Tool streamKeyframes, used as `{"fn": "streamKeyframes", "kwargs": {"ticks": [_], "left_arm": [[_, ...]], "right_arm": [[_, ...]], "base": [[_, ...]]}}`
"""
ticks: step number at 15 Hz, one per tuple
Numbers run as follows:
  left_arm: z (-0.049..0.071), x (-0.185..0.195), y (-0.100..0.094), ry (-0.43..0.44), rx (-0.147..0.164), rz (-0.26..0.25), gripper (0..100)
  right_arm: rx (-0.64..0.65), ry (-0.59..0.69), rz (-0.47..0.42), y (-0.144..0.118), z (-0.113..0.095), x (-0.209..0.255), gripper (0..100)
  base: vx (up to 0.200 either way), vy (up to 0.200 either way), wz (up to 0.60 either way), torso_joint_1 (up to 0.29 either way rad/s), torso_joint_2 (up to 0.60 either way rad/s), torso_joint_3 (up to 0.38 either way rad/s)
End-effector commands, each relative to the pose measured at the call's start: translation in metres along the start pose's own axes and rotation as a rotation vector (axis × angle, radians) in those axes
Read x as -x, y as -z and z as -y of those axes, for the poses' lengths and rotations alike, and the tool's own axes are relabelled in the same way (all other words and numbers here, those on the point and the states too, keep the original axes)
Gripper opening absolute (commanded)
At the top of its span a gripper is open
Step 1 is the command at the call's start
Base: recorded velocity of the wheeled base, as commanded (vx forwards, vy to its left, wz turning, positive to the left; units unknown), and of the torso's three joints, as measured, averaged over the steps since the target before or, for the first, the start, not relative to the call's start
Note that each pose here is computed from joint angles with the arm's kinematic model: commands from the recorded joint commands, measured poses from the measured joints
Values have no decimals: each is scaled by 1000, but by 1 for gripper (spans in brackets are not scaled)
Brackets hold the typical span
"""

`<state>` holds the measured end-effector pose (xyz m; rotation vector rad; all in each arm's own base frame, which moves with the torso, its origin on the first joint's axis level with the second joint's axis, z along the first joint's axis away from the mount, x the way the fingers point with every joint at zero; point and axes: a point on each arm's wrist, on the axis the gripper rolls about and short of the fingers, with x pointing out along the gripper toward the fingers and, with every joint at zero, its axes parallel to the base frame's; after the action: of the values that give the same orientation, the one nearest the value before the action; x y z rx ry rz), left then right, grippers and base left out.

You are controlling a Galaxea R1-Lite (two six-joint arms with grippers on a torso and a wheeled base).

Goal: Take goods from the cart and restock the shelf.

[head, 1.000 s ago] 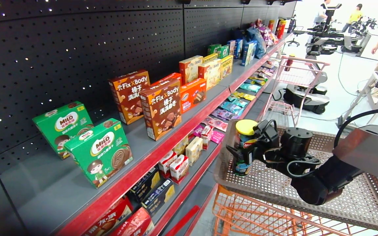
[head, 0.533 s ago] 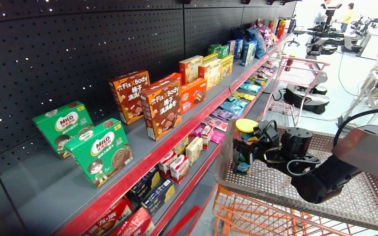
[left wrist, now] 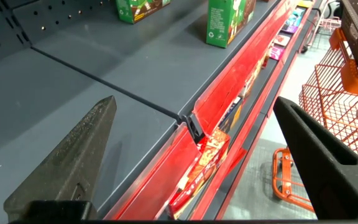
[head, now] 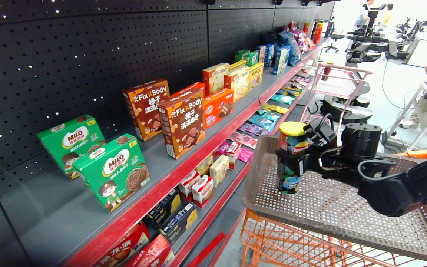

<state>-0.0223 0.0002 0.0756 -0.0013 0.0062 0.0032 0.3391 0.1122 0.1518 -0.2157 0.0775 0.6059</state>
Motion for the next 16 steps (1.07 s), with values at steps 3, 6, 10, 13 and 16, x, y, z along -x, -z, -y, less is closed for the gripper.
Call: {"fn": "streamKeyframes", "kwargs": {"ticks": [3, 6, 10, 13, 16], "left_arm": [[0, 0, 0, -1, 0, 0, 100], [0, 0, 0, -1, 0, -1, 100], [0, 0, 0, -1, 0, -1, 100], [0, 0, 0, 0, 0, -1, 100], [0, 0, 0, 2, 0, -2, 100]], "right_arm": [[7, 222, 96, -89, -4, 115, 0], [-13, 352, 74, -88, -13, 170, 0], [-7, 495, 76, -79, -39, 263, 0], [0, 608, 63, -66, -47, 280, 0], [2, 617, 68, -64, -50, 283, 0]], "base": [[0, 0, 0, 0, 0, 0], [0, 0, 0, 0, 0, 0], [0, 0, 0, 0, 0, 0], [0, 0, 0, 0, 0, 0], [0, 0, 400, -3, 0, 3]]}}
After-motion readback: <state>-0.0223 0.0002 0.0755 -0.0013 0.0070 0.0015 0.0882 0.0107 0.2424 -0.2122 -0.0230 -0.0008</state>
